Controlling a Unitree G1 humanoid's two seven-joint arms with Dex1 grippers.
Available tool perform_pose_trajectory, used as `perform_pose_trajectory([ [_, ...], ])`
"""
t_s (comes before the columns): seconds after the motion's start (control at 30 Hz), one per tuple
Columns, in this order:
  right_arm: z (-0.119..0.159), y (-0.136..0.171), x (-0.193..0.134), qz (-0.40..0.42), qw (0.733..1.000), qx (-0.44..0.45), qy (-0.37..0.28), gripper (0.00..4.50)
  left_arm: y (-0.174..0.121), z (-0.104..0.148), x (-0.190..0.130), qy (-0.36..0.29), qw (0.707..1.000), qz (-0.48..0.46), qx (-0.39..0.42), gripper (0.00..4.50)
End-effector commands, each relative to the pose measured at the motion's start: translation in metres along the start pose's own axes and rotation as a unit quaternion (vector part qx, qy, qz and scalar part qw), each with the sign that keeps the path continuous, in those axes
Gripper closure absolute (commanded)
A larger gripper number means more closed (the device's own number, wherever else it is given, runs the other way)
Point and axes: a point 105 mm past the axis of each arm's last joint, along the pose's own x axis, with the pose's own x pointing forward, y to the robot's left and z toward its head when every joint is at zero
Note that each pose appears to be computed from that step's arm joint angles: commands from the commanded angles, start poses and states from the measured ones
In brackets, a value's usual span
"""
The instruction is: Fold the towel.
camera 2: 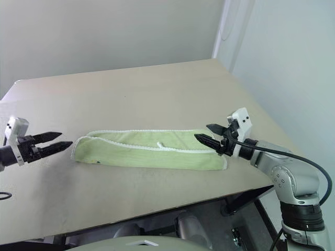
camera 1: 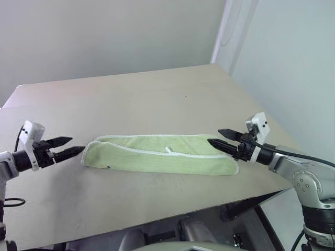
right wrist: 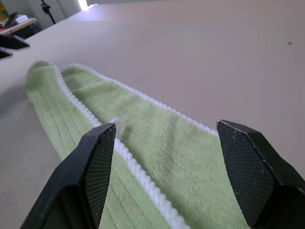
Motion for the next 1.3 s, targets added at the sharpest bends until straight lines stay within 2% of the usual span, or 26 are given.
perform_pose_trajectory([
  [0.03, 0.014, 0.007, 0.001, 0.009, 0.999, -0.028, -0.026, 0.96, -0.014, 0.013, 0.005, -0.021, 0.999, -0.023, 0.03, 0.09],
  [0.17, 0.015, 0.009, 0.0, 0.001, 0.999, -0.028, -0.032, 0.96, -0.029, 0.011, 0.016, -0.032, 0.998, -0.04, 0.029, 0.09],
  [0.3, 0.011, 0.009, -0.001, -0.003, 0.999, -0.023, -0.028, 0.96, -0.032, 0.014, 0.025, -0.049, 0.998, -0.031, 0.027, 0.09],
  [0.47, 0.007, 0.006, -0.004, -0.015, 1.0, -0.022, -0.012, 0.96, -0.014, 0.032, 0.026, -0.083, 0.996, 0.001, 0.028, 0.09],
  [0.63, 0.003, 0.002, -0.009, -0.018, 1.0, -0.014, 0.015, 0.96, -0.001, 0.035, 0.032, -0.081, 0.996, 0.008, 0.033, 0.09],
  [0.9, -0.007, -0.007, -0.017, -0.047, 0.998, -0.001, 0.043, 0.96, 0.021, 0.012, 0.061, 0.02, 0.999, -0.011, 0.028, 0.09],
  [1.3, -0.014, -0.005, -0.025, -0.072, 0.996, 0.004, 0.047, 0.96, 0.008, 0.004, 0.076, 0.064, 0.993, -0.094, 0.037, 0.09],
])
